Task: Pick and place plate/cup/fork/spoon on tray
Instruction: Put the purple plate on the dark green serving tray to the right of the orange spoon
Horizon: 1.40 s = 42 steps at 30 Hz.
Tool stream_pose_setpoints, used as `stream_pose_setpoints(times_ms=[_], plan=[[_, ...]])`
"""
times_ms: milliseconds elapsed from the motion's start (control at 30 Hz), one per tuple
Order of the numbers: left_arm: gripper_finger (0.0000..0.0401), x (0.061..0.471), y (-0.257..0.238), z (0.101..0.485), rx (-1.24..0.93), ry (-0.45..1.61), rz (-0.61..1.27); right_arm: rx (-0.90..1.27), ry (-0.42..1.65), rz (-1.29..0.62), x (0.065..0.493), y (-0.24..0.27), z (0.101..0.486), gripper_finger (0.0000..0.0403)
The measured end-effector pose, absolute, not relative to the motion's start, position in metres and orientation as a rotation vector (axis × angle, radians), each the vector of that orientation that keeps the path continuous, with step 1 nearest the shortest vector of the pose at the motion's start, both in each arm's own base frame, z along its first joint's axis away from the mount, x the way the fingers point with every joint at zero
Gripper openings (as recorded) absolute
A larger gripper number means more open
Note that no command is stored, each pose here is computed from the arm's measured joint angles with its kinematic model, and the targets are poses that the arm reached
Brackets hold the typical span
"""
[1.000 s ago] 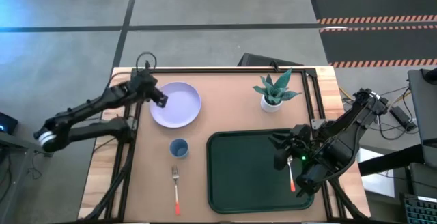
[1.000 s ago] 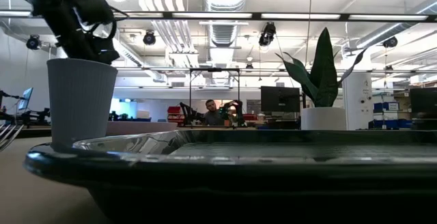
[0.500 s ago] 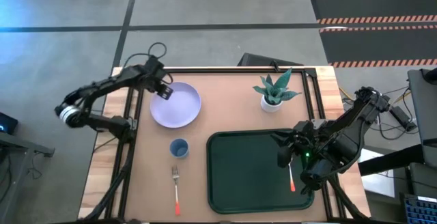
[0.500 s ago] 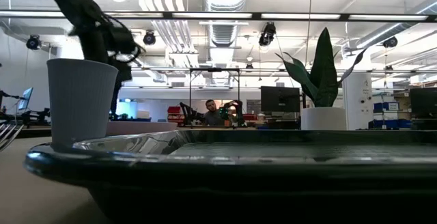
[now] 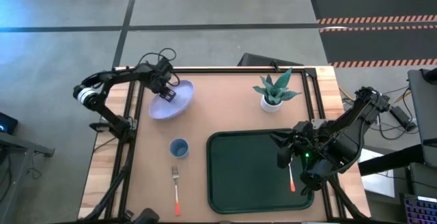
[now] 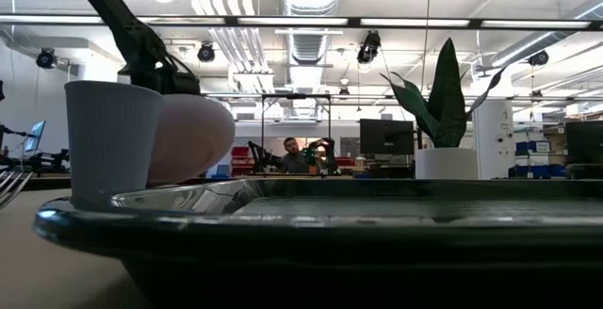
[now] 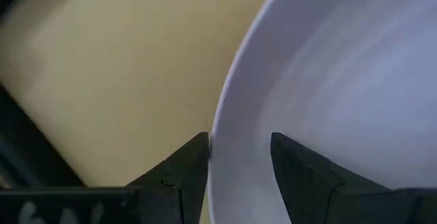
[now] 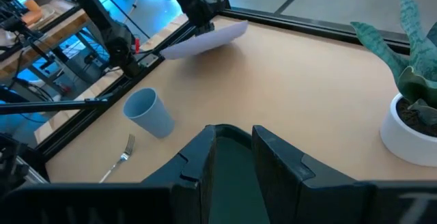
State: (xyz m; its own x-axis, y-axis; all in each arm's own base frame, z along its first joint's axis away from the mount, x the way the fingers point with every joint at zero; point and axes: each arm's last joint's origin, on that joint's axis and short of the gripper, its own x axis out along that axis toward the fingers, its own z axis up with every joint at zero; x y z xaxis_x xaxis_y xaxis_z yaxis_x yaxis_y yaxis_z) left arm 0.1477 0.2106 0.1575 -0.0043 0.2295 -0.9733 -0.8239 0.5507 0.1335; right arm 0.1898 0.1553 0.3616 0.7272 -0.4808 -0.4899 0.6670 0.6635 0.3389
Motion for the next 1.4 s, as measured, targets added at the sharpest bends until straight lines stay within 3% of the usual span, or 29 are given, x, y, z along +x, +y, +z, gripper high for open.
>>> stream_pose_setpoints(times_ms=[433,1000,1100,1233,1400], plan=[[0.0141,0.143,0.204,0.187,-0.525,1.198,0.933,0.519,0.356,-0.671,0.190,0.155,0.362,0.0086],[0.0137,0.147,0.206,0.166,-0.592,1.263,0.870,0.501,0.362,-0.667,0.190,0.155,0.362,0.0086],[0.0104,0.147,0.207,0.163,-0.599,1.278,0.863,0.496,0.363,-0.666,0.190,0.155,0.362,0.0086],[0.0019,0.148,0.207,0.162,-0.608,1.278,0.853,0.492,0.365,-0.665,0.190,0.155,0.362,0.0086],[0.0006,0.148,0.206,0.167,-0.595,1.251,0.821,0.486,0.366,-0.664,0.190,0.155,0.362,0.0086]])
